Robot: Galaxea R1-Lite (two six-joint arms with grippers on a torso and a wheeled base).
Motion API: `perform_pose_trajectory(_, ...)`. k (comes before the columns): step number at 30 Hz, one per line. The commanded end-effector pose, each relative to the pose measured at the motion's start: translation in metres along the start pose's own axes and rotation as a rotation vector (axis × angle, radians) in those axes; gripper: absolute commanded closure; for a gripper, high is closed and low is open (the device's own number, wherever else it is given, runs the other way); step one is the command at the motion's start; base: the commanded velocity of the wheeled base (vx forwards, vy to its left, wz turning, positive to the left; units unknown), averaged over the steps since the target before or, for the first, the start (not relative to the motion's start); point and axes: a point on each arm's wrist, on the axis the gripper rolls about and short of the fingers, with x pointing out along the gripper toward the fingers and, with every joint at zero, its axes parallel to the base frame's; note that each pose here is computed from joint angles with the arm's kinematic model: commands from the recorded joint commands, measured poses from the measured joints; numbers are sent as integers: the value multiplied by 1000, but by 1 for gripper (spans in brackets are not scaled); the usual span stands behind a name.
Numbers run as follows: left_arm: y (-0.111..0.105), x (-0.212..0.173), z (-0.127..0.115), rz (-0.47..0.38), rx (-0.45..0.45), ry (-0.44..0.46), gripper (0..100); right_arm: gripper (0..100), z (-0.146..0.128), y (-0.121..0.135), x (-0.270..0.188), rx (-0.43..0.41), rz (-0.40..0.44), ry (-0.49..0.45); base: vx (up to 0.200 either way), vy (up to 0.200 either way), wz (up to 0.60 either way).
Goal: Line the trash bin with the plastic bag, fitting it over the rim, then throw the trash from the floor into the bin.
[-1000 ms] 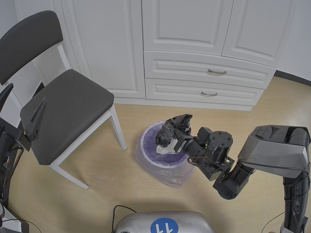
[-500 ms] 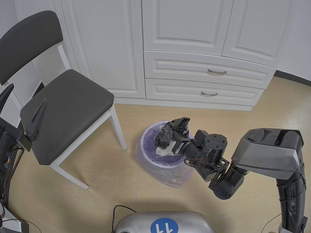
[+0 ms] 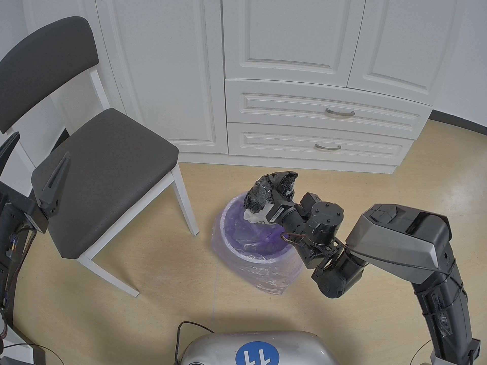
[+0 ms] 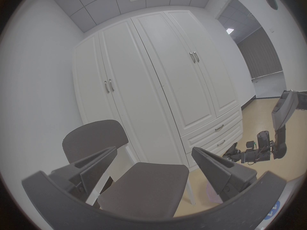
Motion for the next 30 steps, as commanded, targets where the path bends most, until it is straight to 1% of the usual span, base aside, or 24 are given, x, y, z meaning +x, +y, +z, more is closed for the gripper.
perform_pose_trajectory(1, 0, 2, -2, 8, 6, 12, 0, 100, -16, -17, 8, -8, -29, 5, 0, 0, 0)
perform_pose_trajectory(6, 1, 2, -2, 9, 6, 12, 0, 100, -24, -24, 6, -15, -43, 24, 0, 0, 0)
perform_pose_trajectory(12, 1, 1, -2, 9, 6, 12, 0, 100, -46, -34, 0, -27, -60, 74, 0, 0, 0)
perform_pose_trajectory(18, 0, 1, -3, 6, 9, 15, 0, 100, -59, -41, 1, -32, -59, 95, 0, 0, 0)
perform_pose_trajectory(27, -1, 2, -5, 1, 13, 25, 0, 100, -60, -37, 14, -31, -63, 108, 0, 0, 0)
perform_pose_trajectory(30, -1, 2, -5, 3, 12, 27, 0, 100, -62, -32, 20, -40, -64, 139, 0, 0, 0)
